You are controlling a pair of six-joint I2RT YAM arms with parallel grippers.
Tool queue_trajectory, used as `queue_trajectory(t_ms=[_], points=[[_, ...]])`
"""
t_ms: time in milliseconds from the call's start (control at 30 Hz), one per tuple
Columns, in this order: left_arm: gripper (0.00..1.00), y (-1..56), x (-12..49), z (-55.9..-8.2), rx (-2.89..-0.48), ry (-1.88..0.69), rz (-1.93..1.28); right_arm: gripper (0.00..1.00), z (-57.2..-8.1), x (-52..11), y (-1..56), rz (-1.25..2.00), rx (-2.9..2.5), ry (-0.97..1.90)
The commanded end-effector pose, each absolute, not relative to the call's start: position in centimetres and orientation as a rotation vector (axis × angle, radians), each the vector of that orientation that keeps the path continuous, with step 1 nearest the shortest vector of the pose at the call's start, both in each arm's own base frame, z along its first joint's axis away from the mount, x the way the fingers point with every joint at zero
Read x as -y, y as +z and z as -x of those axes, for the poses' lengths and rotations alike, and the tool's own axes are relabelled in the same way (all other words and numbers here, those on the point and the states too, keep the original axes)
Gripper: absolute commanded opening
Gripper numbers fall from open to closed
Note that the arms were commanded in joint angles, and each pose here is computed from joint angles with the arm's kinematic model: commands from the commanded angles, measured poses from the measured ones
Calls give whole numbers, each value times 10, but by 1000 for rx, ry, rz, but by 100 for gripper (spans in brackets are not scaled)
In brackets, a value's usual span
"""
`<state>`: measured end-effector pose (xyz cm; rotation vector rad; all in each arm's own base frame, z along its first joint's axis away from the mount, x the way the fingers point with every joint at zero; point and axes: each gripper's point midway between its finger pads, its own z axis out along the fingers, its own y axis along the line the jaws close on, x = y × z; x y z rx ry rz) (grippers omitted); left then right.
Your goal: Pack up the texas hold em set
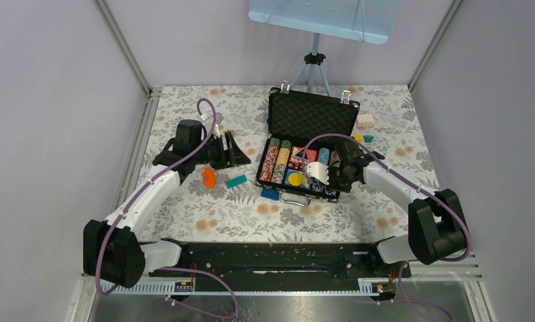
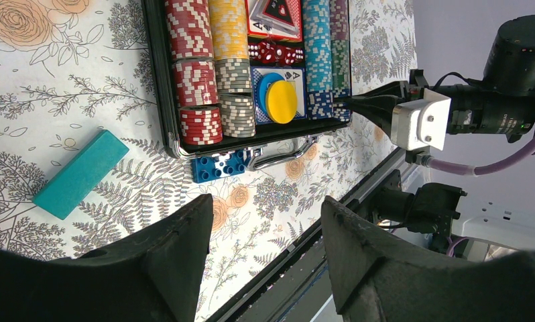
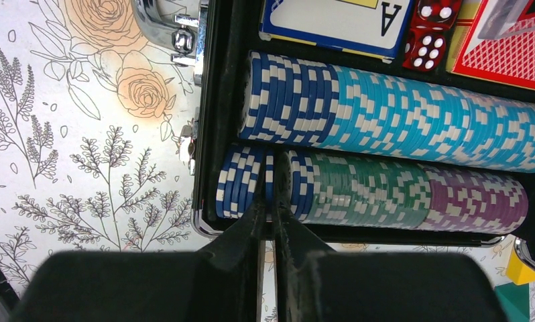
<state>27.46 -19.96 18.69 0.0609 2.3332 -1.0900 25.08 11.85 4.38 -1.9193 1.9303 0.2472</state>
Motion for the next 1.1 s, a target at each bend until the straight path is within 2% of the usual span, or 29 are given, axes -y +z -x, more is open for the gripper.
queue_trajectory(t_ms=[0,233,667,733,800,900,967,1067], points=[[60,195,198,-279,-2281,-1075,-90,14,-247,-119,50,1919,-1922,243],[60,195,198,-279,-2280,-1074,-91,28,-254,-122,69,1882,-1874,203],[60,197,198,-279,-2277,-1067,-91,33,-264,-129,105,1781,-1803,162],[60,196,197,-279,-2280,-1062,-91,41,-274,-141,128,1665,-1755,173],[60,196,196,-280,-2278,-1056,-89,55,-291,-158,158,1479,-1671,195],[60,196,195,-280,-2280,-1045,-94,67,-331,-171,218,1055,-1552,194],[60,196,194,-281,-2278,-1029,-92,68,-360,-163,252,687,-1544,217],[60,196,191,-282,-2277,-1010,-91,63,-389,-151,280,438,-1619,200]])
